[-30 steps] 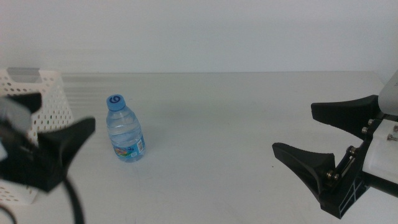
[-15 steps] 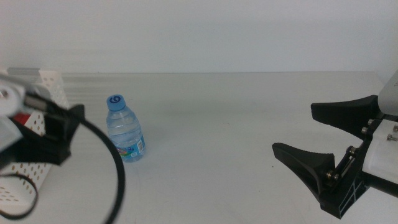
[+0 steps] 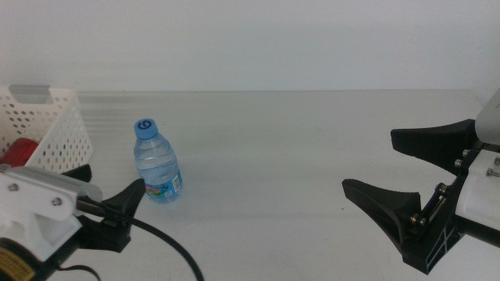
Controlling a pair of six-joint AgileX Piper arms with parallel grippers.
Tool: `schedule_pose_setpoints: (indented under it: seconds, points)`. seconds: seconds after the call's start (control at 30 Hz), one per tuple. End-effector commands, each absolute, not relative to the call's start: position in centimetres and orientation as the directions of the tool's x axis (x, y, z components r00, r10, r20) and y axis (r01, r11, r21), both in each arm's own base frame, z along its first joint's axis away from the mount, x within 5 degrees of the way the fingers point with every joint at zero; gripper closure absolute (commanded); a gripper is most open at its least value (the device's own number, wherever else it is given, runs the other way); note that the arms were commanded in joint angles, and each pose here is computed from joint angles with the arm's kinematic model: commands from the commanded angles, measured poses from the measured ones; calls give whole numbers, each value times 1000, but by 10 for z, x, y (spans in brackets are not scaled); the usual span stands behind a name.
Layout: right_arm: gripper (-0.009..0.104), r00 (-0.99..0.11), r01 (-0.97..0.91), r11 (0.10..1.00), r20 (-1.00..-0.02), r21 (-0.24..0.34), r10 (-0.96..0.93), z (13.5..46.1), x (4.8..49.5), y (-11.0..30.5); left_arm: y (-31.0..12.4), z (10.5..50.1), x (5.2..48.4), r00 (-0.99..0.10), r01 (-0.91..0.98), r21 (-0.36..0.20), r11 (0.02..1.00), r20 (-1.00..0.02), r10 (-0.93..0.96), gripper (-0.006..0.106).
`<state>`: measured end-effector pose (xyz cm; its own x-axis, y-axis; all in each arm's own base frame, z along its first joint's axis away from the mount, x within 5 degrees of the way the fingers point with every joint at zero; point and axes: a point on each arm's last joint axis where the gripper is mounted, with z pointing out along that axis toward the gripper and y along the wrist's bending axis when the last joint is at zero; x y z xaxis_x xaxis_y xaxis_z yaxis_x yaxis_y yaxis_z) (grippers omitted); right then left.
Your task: Use arms to grab the bottles and put them into the dustbin to the left of the table.
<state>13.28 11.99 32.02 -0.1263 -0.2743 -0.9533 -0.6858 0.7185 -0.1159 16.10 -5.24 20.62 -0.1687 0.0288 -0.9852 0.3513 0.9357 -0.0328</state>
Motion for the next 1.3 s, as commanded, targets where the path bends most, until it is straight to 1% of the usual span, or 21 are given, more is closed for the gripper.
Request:
schedule_pose_setpoints:
  seconds: [0.0, 0.1, 0.27, 0.4, 0.5, 0.63, 0.97, 1.1, 1.27]
  points:
    - [19, -35, -684, 716, -974, -140, -223, 338, 132, 121, -54, 216, 171, -30, 346, -59, 936, -998, -52, 10]
    - [19, -35, -684, 716, -974, -140, -223, 338, 132, 121, -57, 202, 182, -53, 347, -75, 935, -997, -60, 10]
    - [19, -35, -684, 716, -974, -140, -223, 338, 132, 121, -60, 185, 199, -11, 339, -114, 934, -993, -117, 10]
    - [19, -35, -684, 716, -974, -140, -223, 338, 132, 121, -65, 167, 216, -50, 332, -160, 930, -987, -152, 10]
    - [19, -35, -684, 716, -974, -140, -223, 338, 132, 121, -67, 156, 226, -87, 327, -159, 932, -987, -138, 10]
    - [19, -35, -684, 716, -974, -140, -223, 338, 132, 121, -70, 151, 237, -97, 325, -160, 932, -986, -136, 10]
    - [19, -35, -684, 716, -974, -140, -223, 338, 132, 121, -75, 154, 264, -67, 311, -155, 938, -988, -141, 10]
    - [19, -35, -684, 716, -974, -140, -223, 338, 132, 121, -76, 153, 274, -44, 297, -121, 947, -993, -112, 10]
    - [19, -35, -684, 716, -974, -140, -223, 338, 132, 121, -79, 149, 286, -40, 298, -117, 947, -993, -110, 11]
